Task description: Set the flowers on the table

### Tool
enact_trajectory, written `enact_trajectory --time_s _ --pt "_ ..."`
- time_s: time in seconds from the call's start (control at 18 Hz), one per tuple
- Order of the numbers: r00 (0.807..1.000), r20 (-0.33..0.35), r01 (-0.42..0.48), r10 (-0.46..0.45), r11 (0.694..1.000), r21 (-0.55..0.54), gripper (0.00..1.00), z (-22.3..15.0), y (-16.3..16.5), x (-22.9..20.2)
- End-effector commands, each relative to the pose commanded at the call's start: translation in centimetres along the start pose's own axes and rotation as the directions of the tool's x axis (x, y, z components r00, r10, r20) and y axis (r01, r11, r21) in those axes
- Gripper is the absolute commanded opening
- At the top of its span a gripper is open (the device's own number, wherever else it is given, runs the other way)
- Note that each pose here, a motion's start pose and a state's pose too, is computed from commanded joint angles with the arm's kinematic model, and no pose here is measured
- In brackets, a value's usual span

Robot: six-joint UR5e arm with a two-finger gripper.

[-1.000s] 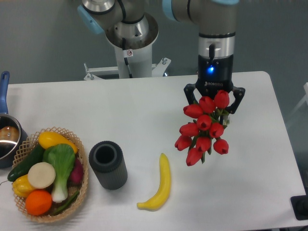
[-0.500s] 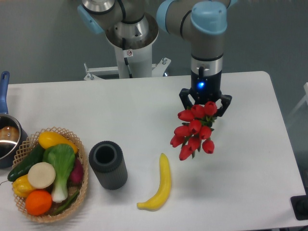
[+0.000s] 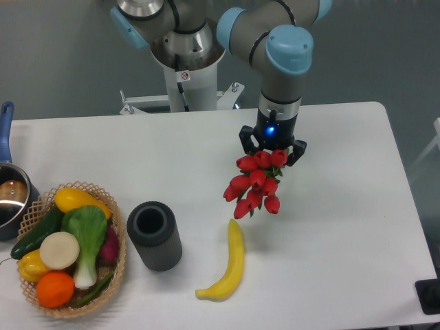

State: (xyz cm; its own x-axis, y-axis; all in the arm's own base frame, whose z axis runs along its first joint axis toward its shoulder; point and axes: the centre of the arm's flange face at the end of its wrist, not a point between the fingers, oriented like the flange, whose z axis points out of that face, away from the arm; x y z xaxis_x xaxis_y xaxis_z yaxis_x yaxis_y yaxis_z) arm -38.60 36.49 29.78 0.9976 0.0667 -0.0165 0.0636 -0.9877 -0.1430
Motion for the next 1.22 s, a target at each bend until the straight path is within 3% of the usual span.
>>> enact_trajectory --time_s 0.44,0.72,0.78,0.83,0.89,0.94,1.06,1.22 --pt "0.996 -0.073 -0.050 0.044 0.995 -0.088 0.49 5.4 -0.6 2.3" --pt "0.995 -0.085 -0.068 0.060 0.993 -0.093 0.50 6.1 -0.8 2.1" --pt "0.995 -0.082 -0.068 0.061 0.993 -0.092 0.56 6.1 -0.8 2.1" --pt "0.995 -0.077 -0.070 0.063 0.994 -0.088 0.72 5.8 -1.0 1.9" --pt "0.995 -0.070 -0.079 0.073 0.993 -0.083 0.82 5.5 -1.2 1.7" --pt "0.995 -0.059 -0.083 0.079 0.994 -0.076 0.84 4.9 -1.4 1.3" --pt "0.996 -0.024 -0.084 0.083 0.995 -0.054 1.00 3.2 -2.1 0.4" --pt "0.993 0.082 -0.085 0.083 0.996 0.014 1.00 -2.1 -3.9 -2.0"
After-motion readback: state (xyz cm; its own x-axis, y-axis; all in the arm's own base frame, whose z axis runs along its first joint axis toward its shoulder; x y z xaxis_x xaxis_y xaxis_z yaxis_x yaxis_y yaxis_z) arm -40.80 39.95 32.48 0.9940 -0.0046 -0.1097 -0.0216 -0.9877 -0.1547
